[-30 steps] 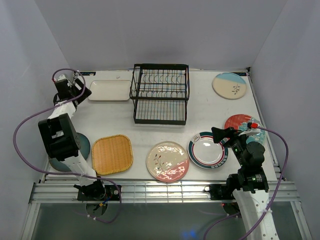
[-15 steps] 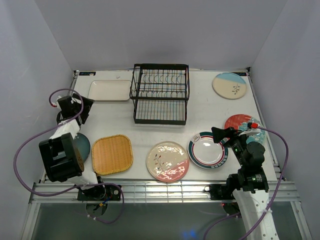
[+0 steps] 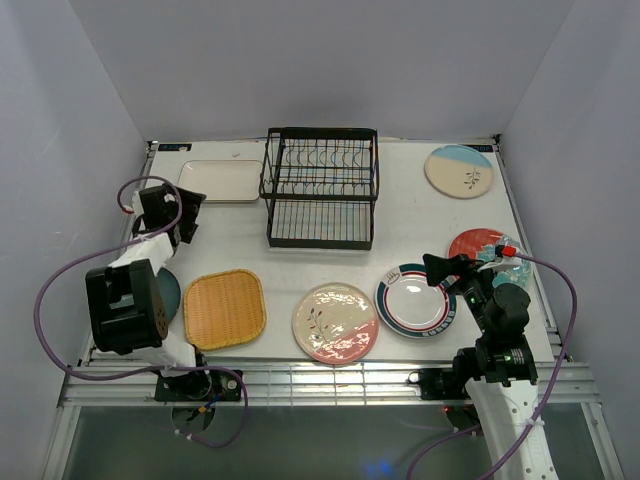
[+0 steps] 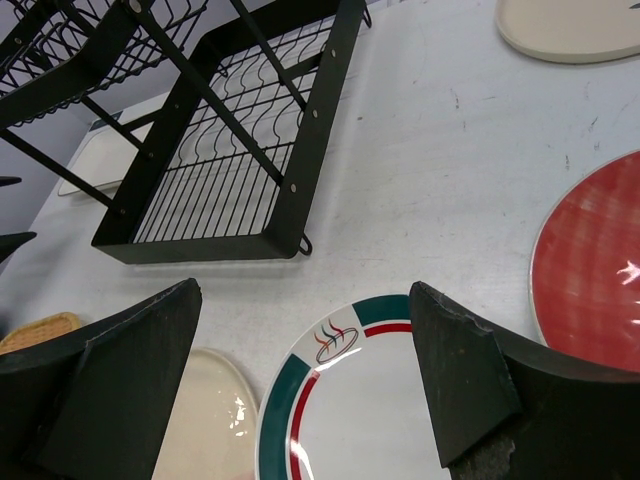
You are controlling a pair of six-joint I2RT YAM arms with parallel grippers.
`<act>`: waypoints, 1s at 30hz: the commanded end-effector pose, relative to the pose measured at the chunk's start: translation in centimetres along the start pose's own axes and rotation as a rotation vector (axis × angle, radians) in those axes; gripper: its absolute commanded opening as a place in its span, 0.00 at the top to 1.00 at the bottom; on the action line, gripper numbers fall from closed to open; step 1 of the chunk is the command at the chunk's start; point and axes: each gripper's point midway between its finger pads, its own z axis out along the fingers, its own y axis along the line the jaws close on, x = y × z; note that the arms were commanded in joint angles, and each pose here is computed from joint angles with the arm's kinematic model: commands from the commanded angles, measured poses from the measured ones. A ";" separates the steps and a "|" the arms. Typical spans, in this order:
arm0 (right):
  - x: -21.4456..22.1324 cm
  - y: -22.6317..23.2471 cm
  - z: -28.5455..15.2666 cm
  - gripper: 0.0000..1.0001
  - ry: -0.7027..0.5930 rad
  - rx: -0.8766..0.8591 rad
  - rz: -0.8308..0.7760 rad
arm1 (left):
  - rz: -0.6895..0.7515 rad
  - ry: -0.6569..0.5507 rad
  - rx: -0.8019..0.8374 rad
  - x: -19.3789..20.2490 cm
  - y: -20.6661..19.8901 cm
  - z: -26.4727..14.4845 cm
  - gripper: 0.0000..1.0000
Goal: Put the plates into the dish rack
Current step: Pick up the plate at the center of the board.
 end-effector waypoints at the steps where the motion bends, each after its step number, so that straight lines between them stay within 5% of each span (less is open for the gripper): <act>1: -0.8 0.8 0.0 0.10 -0.037 -0.036 -0.006 | -0.018 -0.038 -0.038 -0.2 -0.9 0.8 0.02; 30: -0.7 0.8 0.1 0.10 -0.034 -0.042 -0.002 | -0.217 -0.004 -0.098 1.3 0.2 9.9 0.27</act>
